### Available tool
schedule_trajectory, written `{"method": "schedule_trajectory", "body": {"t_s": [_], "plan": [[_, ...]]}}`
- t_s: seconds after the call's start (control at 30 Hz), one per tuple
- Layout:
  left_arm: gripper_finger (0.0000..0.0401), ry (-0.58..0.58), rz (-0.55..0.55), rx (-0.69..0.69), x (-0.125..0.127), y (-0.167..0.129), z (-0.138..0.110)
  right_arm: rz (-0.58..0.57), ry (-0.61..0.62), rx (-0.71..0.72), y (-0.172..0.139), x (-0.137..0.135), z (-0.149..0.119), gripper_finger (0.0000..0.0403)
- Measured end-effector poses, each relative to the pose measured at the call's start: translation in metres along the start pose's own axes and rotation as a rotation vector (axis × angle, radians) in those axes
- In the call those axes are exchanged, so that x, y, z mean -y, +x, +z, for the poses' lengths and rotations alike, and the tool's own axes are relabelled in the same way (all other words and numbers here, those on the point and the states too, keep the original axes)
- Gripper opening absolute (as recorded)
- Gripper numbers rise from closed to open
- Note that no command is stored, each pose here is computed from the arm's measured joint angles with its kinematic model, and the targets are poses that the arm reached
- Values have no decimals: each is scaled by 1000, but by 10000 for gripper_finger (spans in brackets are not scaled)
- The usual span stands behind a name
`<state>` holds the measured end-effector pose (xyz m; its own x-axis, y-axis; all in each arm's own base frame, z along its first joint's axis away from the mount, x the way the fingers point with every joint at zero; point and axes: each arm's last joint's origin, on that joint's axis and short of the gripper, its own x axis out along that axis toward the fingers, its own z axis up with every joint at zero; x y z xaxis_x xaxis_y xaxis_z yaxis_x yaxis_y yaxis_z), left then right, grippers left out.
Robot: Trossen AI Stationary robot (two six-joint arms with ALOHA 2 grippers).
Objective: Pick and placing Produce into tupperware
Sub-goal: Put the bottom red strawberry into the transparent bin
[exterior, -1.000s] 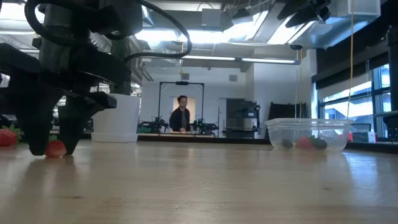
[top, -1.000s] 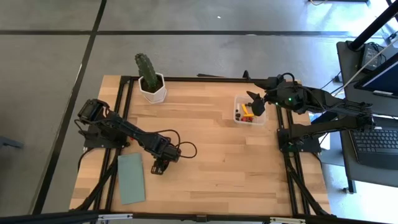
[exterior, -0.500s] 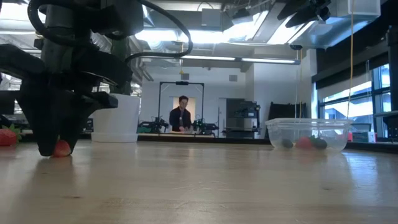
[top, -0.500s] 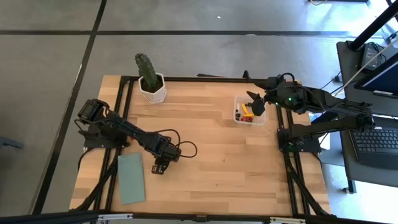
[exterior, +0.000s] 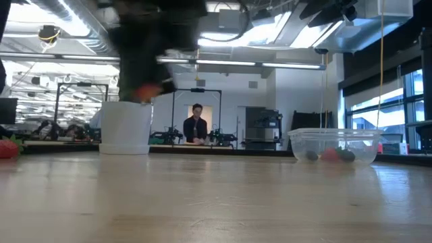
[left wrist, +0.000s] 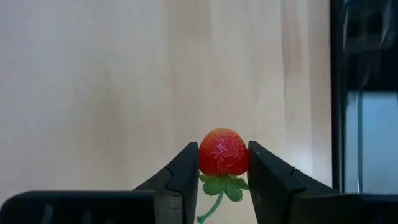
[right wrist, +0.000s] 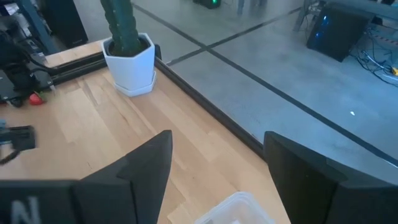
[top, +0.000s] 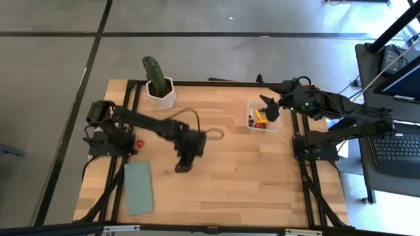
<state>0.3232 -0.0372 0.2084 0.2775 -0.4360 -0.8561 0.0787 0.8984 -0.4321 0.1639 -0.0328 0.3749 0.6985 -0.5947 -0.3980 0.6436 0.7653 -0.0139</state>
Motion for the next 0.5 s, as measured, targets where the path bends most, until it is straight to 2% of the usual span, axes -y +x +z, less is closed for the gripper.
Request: {"method": "schedule_trajectory", "body": {"t_s": [0.17,0.33,0.43,0.5], "plan": [[105,0,40,287,-29,-48,42,12,-19,53,-6,3,5,255],[103,129,97,735,-50,-100,83,32,21,150,-23,12,11,255],[103,220,213,959,-58,-123,96,43,52,197,-35,19,13,255],[103,251,309,1064,-66,-127,104,48,68,221,-42,23,13,255]]}}
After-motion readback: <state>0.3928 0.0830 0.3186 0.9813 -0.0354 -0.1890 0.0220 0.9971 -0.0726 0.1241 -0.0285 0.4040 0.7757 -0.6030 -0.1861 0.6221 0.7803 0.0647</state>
